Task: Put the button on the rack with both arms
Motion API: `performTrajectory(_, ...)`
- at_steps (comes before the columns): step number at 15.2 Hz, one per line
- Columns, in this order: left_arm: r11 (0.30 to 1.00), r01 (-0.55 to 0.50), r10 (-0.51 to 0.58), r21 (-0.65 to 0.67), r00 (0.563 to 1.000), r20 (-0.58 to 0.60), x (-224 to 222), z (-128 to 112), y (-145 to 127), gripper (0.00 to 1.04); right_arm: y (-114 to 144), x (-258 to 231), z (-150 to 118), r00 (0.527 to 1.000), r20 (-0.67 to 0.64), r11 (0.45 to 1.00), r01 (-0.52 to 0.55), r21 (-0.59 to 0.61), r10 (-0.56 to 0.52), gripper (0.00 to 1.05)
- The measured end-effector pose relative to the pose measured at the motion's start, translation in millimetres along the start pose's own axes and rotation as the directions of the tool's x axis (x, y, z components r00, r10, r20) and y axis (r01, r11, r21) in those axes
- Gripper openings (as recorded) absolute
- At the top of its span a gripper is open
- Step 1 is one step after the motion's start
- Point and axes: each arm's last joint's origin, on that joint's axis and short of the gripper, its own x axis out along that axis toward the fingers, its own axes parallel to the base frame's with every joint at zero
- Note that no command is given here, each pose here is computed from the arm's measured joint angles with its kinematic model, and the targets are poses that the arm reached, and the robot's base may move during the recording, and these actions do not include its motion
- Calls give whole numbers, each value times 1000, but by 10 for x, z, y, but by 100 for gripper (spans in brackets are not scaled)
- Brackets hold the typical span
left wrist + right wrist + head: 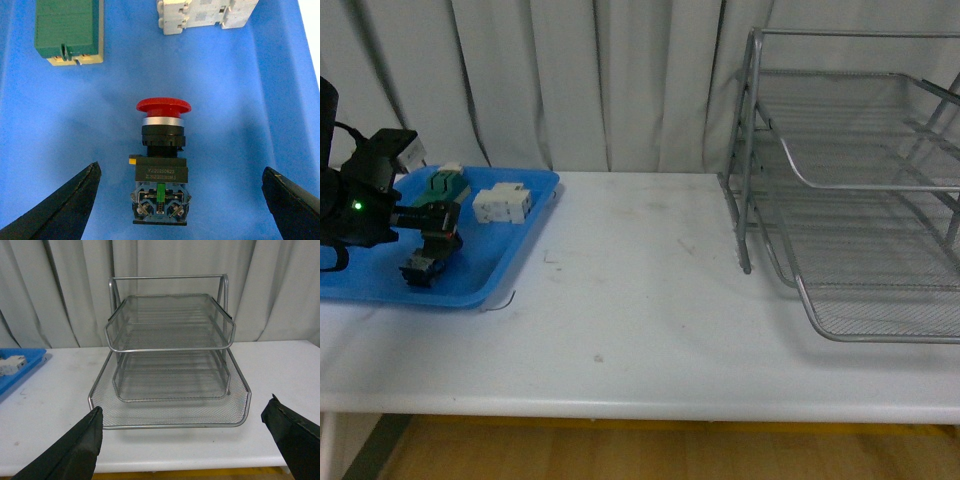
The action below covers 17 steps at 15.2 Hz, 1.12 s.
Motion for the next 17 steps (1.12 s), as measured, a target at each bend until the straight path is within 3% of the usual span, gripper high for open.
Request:
performTrajectory(3, 1000, 11, -12, -15, 999, -44, 170, -138, 18, 98, 0, 0, 0, 1000, 0, 1000, 0, 0, 0, 98)
performTrajectory(8, 1000, -16, 15, -18, 999, -50, 284, -150, 72, 98, 0, 0, 0, 1000, 0, 1000, 0, 0, 0, 98)
performTrajectory(14, 999, -31, 30, -13, 998, -56, 304, -167, 75, 37, 0, 0, 0, 1000, 0, 1000, 0, 0, 0, 98)
performTrajectory(17, 1000, -21, 21, -15, 999, -45, 204, -190, 66, 36, 0, 0, 0, 1000, 0, 1000, 0, 0, 0, 98)
